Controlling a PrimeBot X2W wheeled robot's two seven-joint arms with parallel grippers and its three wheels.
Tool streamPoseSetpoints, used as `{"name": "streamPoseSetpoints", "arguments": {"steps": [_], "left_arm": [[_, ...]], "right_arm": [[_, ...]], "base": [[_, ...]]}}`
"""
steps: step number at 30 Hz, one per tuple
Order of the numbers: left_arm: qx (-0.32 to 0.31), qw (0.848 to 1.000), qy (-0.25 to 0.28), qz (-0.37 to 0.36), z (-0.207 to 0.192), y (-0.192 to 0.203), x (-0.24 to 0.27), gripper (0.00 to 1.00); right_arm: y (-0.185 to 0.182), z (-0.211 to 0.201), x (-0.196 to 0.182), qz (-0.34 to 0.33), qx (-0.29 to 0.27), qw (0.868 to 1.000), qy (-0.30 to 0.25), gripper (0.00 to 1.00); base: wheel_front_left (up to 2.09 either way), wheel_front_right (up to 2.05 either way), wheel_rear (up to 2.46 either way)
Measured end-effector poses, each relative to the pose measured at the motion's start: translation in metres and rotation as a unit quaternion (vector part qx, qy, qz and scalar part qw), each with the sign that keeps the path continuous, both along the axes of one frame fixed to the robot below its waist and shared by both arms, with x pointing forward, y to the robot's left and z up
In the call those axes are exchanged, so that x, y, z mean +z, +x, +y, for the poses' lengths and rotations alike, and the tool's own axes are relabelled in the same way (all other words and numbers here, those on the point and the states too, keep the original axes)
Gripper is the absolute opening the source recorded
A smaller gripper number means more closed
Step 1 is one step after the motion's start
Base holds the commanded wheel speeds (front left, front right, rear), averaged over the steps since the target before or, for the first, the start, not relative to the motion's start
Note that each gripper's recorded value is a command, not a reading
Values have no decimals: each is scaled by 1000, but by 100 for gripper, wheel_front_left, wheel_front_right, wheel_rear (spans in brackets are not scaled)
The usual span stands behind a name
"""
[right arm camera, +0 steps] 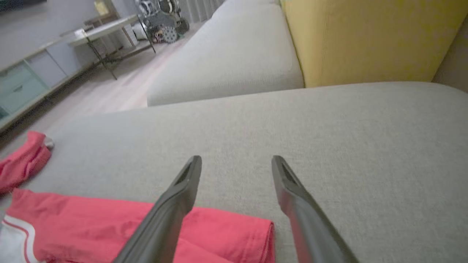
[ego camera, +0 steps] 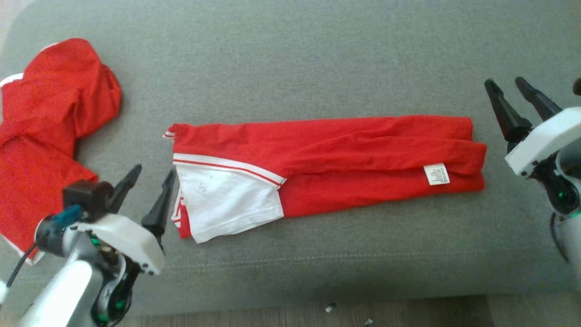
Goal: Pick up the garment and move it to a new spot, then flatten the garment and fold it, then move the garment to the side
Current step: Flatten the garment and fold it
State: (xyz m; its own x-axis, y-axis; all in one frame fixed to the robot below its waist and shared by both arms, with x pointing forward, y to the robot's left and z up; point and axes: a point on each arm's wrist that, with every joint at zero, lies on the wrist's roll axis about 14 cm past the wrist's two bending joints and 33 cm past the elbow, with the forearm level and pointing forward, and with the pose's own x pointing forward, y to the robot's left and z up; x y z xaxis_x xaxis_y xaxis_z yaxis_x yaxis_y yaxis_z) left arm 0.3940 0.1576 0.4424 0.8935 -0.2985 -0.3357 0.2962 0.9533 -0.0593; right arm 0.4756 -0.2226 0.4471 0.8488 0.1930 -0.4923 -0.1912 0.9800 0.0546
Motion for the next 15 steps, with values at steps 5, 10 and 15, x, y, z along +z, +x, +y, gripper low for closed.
{"name": "streamPoseSetpoints", "arguments": {"steps": [5,10,15], "left_arm": [[71,991,-76,-82,5,10,33,100],[136,970,-136,-146,16,12,59,100],[176,951,-161,-195,25,13,86,100]], "right_arm": [[3,31,24,-75,-3,995,66,100],[0,58,48,-149,-5,983,111,100],[-10,67,53,-189,-19,974,127,100]], "base": [[0,0,0],[0,0,0],[0,0,0]]}}
